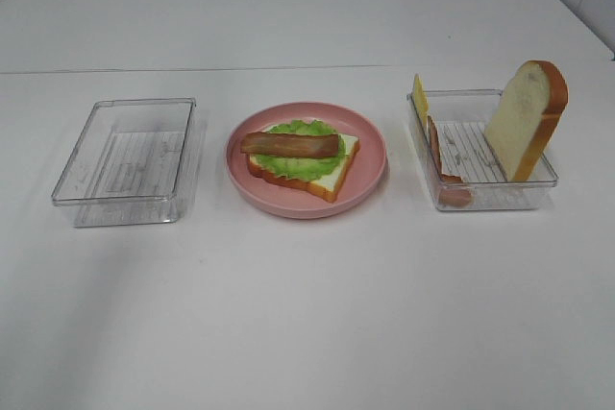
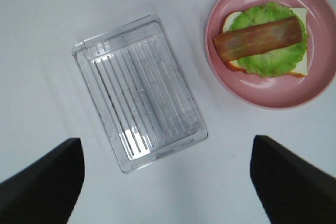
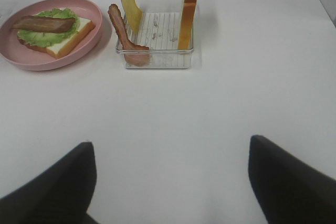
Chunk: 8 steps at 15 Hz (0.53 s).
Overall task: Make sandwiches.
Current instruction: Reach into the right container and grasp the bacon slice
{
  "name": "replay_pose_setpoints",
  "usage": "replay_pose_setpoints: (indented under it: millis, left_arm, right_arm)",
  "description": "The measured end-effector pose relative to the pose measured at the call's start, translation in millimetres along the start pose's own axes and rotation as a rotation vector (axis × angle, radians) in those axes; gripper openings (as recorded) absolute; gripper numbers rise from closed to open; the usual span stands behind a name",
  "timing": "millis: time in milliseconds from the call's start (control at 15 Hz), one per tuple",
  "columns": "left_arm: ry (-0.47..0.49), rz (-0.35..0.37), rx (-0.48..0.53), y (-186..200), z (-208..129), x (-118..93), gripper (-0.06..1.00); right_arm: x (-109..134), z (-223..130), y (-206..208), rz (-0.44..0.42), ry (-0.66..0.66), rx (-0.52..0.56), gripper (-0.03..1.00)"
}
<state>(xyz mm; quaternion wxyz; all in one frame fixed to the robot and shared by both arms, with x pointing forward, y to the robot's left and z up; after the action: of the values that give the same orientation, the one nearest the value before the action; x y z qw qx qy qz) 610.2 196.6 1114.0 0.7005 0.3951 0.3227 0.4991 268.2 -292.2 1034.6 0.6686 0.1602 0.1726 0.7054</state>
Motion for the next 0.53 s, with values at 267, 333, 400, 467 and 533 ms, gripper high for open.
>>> replay_pose_setpoints:
  millis: [267, 333, 400, 467, 533]
  left_arm:
    - [0.012, 0.001, 0.024, 38, -62, -4, 0.81]
    - [0.018, 0.001, 0.034, 45, -81, -4, 0.81]
    - [0.02, 0.001, 0.03, 53, -97, -5, 0.81]
    - [0.02, 0.001, 0.031, 56, -106, -6, 0.81]
    - [0.02, 0.001, 0.038, 61, -126, -6, 0.81]
  right_arm:
    - [0, 0, 0, 0.0, 0.0, 0.0, 0.76]
    - [0, 0, 0, 0.0, 0.0, 0.0, 0.76]
    - [0, 0, 0, 0.0, 0.0, 0.0, 0.76]
    - [0, 0, 0, 0.0, 0.0, 0.0, 0.76]
    - [0, 0, 0, 0.0, 0.0, 0.0, 0.76]
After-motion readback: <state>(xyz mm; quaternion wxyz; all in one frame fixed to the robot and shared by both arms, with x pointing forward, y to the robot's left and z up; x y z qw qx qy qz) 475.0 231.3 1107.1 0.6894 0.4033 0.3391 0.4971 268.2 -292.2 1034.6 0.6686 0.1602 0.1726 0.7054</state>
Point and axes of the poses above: a point on each arm's last joint axis where the gripper is mounted, y pointing back along that axis away from the gripper, x along the wrist's bending axis when the last joint is at zero, z = x × y, the point moved 4 cm from there along -y, pointing out along that axis toward the gripper, and after that the axes turned 1 degree about y, right-handed, at the moved point
